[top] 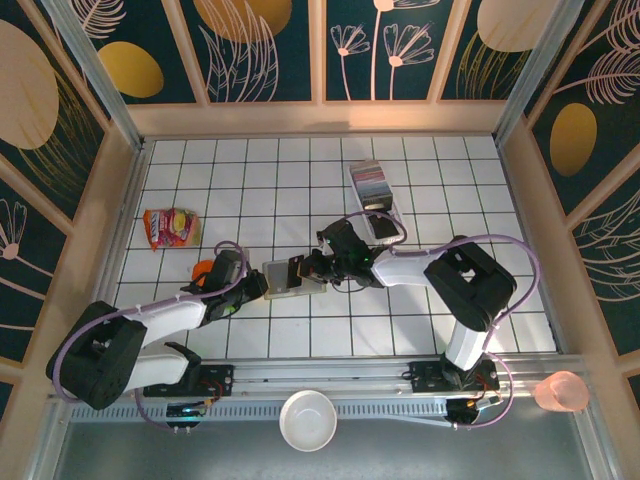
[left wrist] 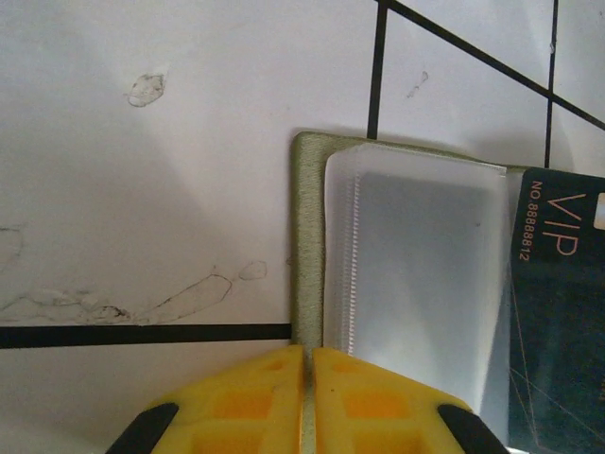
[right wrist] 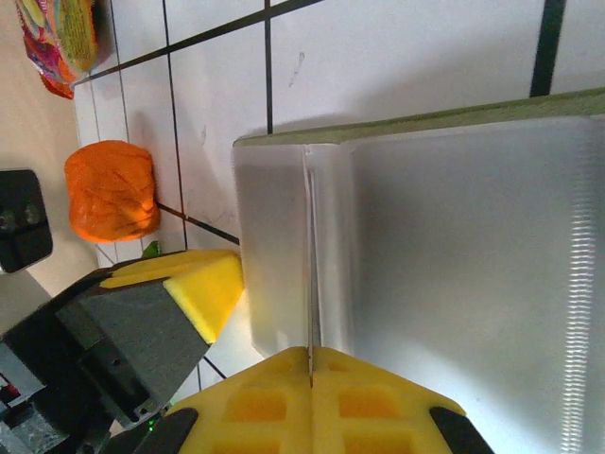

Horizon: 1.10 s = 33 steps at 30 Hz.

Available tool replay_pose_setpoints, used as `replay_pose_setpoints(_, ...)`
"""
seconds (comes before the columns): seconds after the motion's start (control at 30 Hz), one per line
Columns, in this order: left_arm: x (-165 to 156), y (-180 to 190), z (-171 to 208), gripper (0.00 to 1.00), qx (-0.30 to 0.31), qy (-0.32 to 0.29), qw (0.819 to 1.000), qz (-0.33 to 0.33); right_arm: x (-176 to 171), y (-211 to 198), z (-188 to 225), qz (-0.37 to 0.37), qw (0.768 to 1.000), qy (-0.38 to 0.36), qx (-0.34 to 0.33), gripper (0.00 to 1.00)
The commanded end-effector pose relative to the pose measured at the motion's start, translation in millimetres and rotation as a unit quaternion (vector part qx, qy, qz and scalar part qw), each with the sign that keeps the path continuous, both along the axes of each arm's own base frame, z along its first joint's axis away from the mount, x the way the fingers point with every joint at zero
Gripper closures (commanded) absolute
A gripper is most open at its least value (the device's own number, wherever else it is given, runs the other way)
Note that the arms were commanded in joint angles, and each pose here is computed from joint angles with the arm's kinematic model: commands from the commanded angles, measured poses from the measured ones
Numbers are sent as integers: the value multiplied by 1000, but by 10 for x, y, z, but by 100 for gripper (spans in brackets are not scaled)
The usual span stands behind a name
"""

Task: Put the credit cards into the card holder

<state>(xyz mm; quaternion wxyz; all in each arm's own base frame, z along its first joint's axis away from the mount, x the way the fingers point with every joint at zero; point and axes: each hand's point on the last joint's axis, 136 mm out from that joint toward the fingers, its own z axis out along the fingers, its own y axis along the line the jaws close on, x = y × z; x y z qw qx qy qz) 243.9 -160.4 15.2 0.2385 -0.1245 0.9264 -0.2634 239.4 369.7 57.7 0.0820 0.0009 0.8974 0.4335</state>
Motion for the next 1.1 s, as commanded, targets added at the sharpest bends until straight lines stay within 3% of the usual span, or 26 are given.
replay_pose_setpoints(0.0,13,3,-33,92,3,-4,1000,-4,-93,73,-55,12,1000,21,20,100)
replay_pose_setpoints(1.0,-14,27,-62,96,10,-1,1000,-6,-129,267,-244,78,995,55,-15,100)
replay_pose_setpoints(1.07,-15,29,-64,96,10,0,1000,-5,-105,247,-241,77,995,49,-31,87)
